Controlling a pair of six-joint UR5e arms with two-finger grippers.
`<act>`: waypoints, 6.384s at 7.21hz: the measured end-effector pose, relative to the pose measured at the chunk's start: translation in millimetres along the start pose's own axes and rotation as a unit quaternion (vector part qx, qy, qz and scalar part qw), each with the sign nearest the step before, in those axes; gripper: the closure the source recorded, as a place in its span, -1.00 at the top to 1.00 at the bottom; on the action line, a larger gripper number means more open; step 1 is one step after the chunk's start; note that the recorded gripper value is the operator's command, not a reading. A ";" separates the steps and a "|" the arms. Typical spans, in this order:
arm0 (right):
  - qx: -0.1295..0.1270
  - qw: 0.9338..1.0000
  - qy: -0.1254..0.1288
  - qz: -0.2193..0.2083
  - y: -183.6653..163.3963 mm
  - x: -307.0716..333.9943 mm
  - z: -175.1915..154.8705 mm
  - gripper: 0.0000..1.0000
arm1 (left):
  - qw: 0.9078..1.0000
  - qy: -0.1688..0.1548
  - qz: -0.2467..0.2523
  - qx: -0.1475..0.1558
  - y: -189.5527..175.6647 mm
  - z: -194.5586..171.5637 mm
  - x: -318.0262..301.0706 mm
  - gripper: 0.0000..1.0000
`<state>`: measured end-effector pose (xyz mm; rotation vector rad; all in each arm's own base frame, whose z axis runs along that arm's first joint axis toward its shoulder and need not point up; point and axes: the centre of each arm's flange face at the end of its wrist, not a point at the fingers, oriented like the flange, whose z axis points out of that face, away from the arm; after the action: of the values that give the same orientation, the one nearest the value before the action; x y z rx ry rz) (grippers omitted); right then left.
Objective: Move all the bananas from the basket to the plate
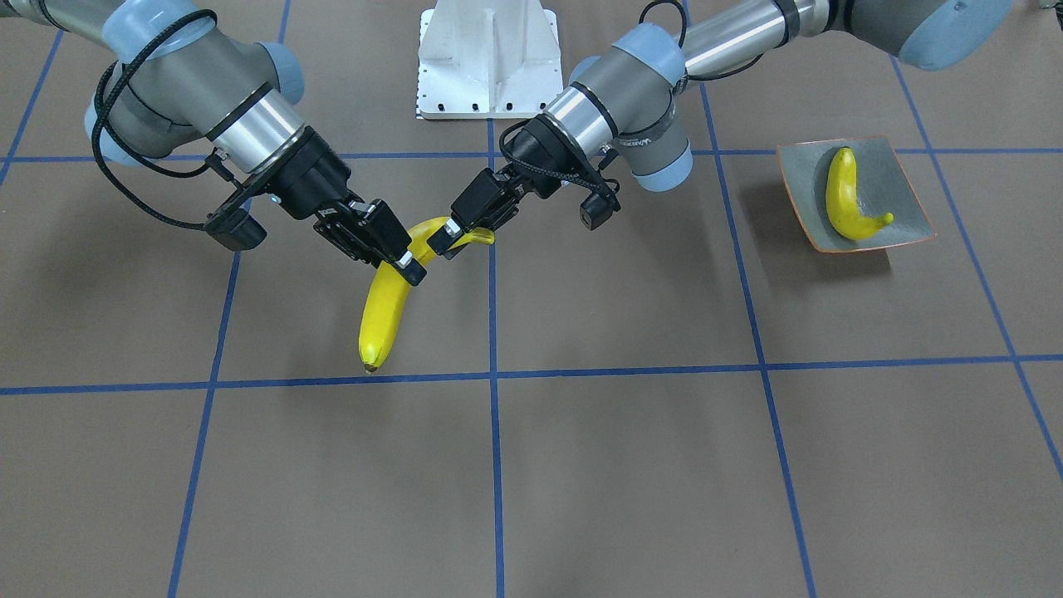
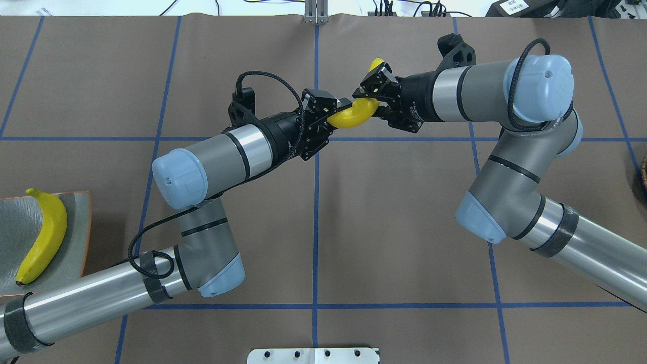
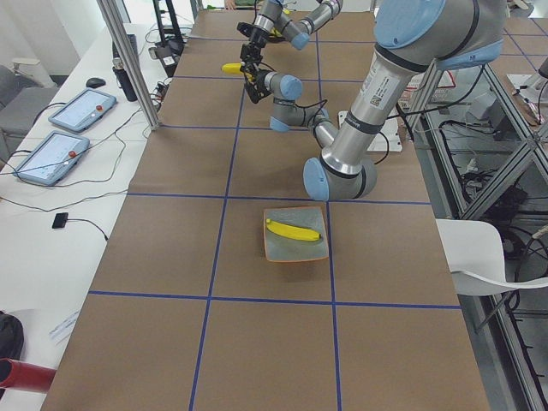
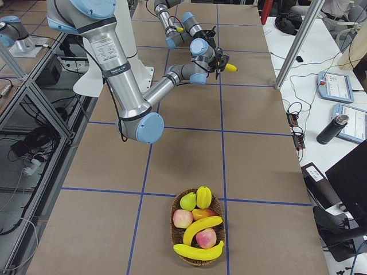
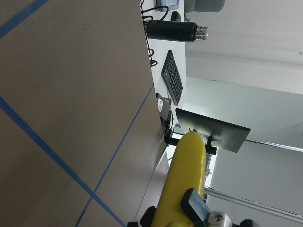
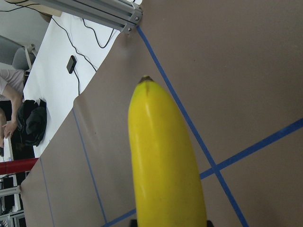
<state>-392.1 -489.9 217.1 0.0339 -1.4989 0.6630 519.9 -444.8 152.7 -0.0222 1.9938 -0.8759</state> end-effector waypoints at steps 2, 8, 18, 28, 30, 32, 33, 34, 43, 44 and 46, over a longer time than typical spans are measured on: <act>-0.004 1.000 -0.001 0.013 4.9 -1.4 2.5 1.00 | 1.000 0.001 -0.001 0.000 0.2 0.0 1.1 -1.00; -0.004 1.000 -0.011 0.027 2.8 -9.9 -5.7 1.00 | 1.000 0.003 0.001 0.004 -6.5 -1.6 5.2 -1.00; 0.048 0.993 0.105 -0.010 -133.1 57.6 -63.4 1.00 | 0.877 -0.218 0.315 0.290 -171.0 -224.0 74.8 -1.00; -0.005 0.965 0.241 -0.102 -185.1 109.3 -92.3 1.00 | 0.695 -0.436 0.488 0.298 -211.0 -471.3 -55.7 -1.00; -0.013 0.965 0.243 -0.099 -185.4 113.1 -92.9 1.00 | 0.710 -0.434 0.489 0.263 -201.1 -465.6 -121.0 -1.00; -0.018 0.963 0.249 -0.103 -187.1 123.0 -94.9 1.00 | 0.723 -0.425 0.485 0.246 -187.3 -461.9 -158.7 -1.00; -0.019 0.962 0.250 -0.105 -187.2 125.5 -95.7 1.00 | 0.725 -0.425 0.483 0.245 -188.8 -465.7 -166.8 -1.00; -0.019 0.962 0.251 -0.106 -187.0 126.8 -96.0 1.00 | 0.728 -0.422 0.482 0.244 -195.7 -476.1 -173.9 -1.00; -0.020 0.961 0.253 -0.105 -185.8 131.8 -97.5 1.00 | 0.760 -0.388 0.475 0.216 -204.7 -524.8 -176.5 -1.00; -0.019 0.961 0.254 -0.105 -185.5 133.2 -98.1 1.00 | 0.761 -0.387 0.476 0.211 -204.8 -532.6 -174.5 -1.00; -0.019 0.961 0.256 -0.104 -185.6 136.2 -98.2 1.00 | 0.763 -0.388 0.479 0.193 -199.3 -534.4 -178.6 -1.00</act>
<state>-234.0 -549.9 401.7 -0.0096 -0.9904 0.4287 153.5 -227.4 571.9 0.7035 0.7920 -0.4302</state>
